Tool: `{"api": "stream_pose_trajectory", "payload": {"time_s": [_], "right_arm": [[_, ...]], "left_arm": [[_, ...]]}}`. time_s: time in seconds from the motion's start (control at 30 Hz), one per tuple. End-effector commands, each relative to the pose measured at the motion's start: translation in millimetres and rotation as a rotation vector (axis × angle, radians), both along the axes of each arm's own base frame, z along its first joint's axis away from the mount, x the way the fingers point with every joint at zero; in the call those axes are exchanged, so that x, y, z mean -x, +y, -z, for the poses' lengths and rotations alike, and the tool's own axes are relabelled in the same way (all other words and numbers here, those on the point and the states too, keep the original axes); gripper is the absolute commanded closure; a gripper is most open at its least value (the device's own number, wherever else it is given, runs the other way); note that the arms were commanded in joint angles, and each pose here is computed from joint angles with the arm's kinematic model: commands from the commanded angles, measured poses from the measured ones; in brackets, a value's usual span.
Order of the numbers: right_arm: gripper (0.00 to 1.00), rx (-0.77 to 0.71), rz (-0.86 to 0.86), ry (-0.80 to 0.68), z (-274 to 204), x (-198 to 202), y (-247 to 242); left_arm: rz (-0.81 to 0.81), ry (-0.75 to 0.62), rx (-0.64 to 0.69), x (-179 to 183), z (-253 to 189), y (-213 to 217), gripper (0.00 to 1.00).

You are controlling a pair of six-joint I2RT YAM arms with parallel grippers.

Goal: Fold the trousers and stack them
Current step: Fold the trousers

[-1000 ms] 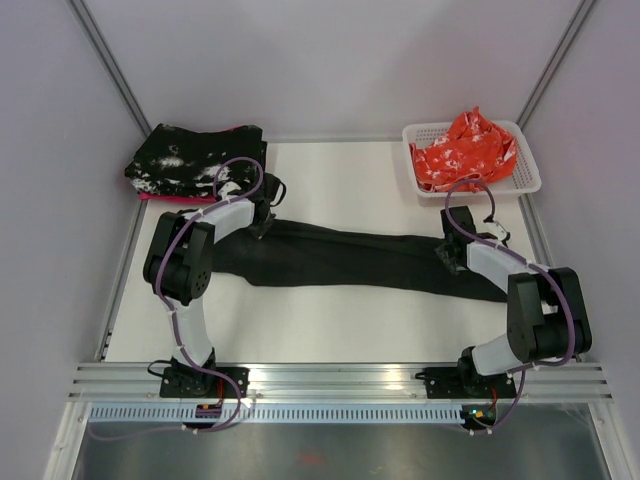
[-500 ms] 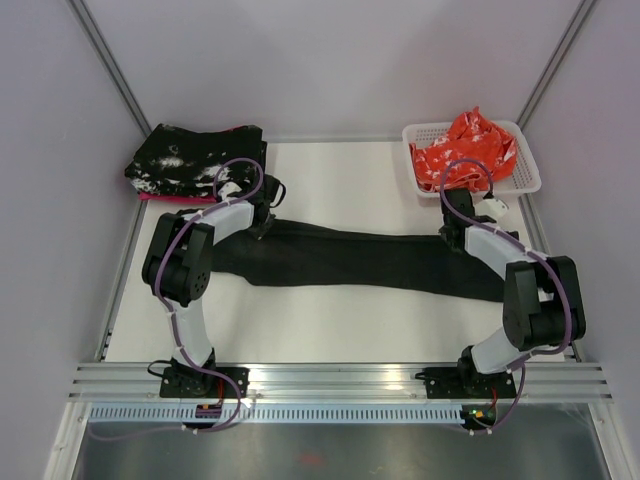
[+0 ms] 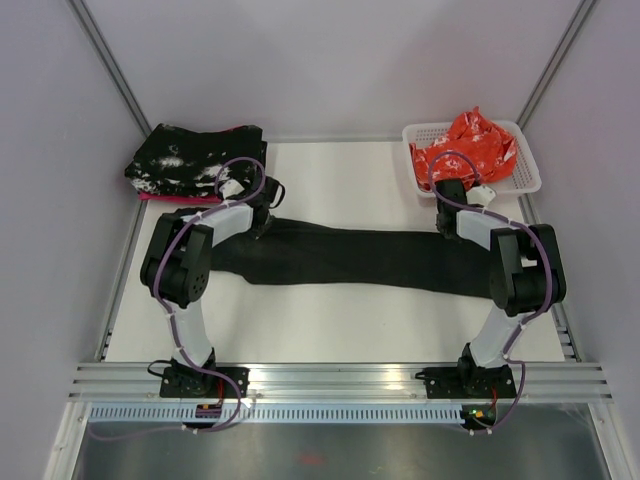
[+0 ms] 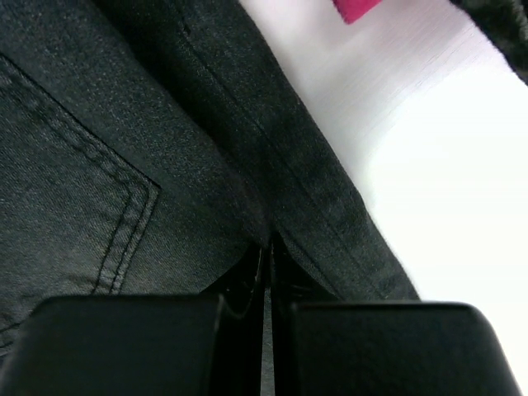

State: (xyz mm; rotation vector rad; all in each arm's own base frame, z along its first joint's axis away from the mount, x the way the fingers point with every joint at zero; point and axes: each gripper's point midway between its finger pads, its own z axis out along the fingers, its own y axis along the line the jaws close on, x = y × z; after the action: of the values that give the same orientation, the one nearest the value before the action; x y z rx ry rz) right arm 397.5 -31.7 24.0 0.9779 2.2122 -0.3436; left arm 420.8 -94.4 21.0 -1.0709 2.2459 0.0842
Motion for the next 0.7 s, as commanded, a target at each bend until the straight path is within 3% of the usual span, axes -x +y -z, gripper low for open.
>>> {"api": "stream_pose_trajectory", "payload": {"time_s": [0.0, 0.03, 0.13, 0.17, 0.23, 0.27, 0.37, 0.47, 0.67], "right_arm": [[0.71, 0.025, -0.054, -0.068, -18, -19, -2], [0.69, 0.023, -0.076, -0.072, -22, -21, -1], [0.45, -0.013, -0.156, -0.095, -36, -28, 11], [0.39, -0.019, -0.183, -0.099, -41, -30, 15], [0.28, -0.065, -0.291, -0.104, -56, -35, 31], [0.26, -0.062, -0.360, -0.093, -63, -34, 36], [0.23, -0.100, -0.447, -0.123, -92, -28, 49], [0.23, -0.133, -0.487, -0.177, -117, -13, 58], [0.25, -0.196, -0.595, -0.204, -128, 29, 75]], "left_arm": [[0.013, -0.088, -0.126, -14, -28, 27, 0.98], [0.021, -0.093, -0.130, -15, -30, 27, 0.98], [0.059, -0.115, -0.140, -20, -41, 25, 0.88], [0.078, -0.116, -0.144, -20, -46, 24, 0.60], [0.115, -0.161, -0.137, -22, -73, 21, 0.28], [0.184, -0.167, -0.146, -22, -82, 17, 0.01], [0.369, -0.269, -0.169, -25, -130, 4, 0.00], [0.402, -0.302, -0.210, -12, -156, 12, 0.00], [0.369, -0.272, -0.150, 33, -135, 21, 0.11]]}}
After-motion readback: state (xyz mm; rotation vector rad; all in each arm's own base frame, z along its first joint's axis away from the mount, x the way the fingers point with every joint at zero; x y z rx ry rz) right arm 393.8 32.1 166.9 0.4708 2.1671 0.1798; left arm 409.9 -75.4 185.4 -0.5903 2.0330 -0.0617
